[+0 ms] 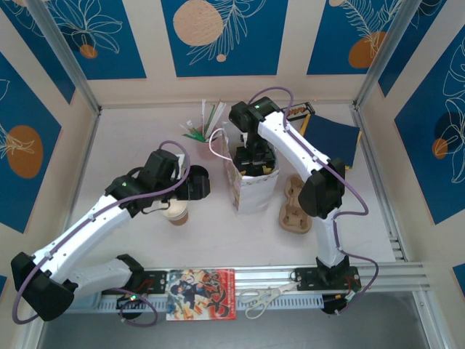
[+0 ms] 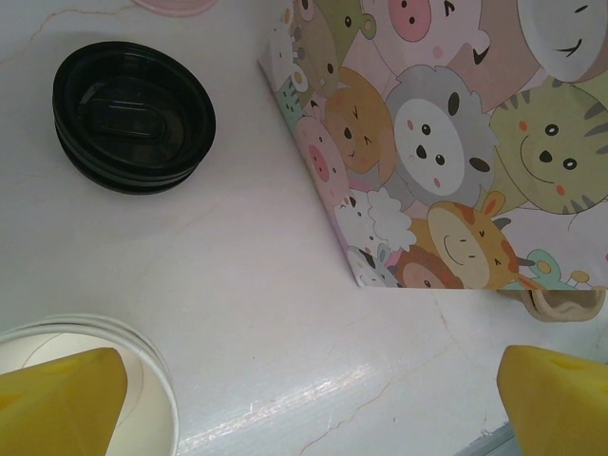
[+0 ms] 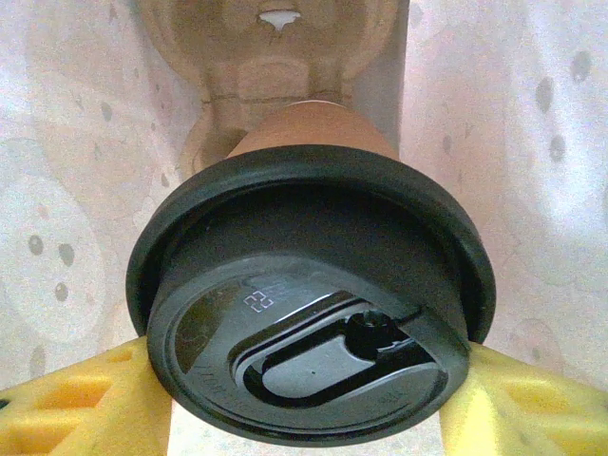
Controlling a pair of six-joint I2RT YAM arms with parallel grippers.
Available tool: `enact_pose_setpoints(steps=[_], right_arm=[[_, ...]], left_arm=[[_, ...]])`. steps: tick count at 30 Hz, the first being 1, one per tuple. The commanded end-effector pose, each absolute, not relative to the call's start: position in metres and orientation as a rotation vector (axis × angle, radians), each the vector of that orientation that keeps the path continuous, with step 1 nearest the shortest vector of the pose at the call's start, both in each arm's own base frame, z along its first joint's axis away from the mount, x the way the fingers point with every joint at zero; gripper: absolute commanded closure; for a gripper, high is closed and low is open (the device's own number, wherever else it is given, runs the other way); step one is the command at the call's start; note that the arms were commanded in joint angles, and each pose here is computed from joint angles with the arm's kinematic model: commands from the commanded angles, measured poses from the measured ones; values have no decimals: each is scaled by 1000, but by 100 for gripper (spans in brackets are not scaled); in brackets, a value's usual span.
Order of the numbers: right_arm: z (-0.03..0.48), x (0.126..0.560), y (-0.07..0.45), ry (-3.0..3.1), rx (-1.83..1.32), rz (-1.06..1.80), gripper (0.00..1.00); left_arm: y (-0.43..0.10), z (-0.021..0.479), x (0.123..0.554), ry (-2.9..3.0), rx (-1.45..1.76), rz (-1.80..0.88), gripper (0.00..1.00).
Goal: Pack the takeout coffee
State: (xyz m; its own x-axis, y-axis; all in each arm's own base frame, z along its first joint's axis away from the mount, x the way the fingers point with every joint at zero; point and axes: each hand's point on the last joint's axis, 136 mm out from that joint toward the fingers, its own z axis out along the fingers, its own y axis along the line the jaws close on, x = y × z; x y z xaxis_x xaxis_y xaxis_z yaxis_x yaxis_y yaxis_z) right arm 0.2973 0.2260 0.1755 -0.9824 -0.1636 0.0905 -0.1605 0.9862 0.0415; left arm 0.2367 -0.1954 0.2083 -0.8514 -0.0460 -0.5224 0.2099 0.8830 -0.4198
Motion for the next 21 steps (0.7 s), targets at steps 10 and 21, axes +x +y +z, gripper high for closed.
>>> enact_pose_setpoints(steps=[10,21], right_arm=[[190,274,222,-3000,253,-114,35],[191,263,221,-2980,260,-99,35]], left_arm=[[-197,205,239,2519,102,-666,0],[-198,204,239,2516,100,-675,0]])
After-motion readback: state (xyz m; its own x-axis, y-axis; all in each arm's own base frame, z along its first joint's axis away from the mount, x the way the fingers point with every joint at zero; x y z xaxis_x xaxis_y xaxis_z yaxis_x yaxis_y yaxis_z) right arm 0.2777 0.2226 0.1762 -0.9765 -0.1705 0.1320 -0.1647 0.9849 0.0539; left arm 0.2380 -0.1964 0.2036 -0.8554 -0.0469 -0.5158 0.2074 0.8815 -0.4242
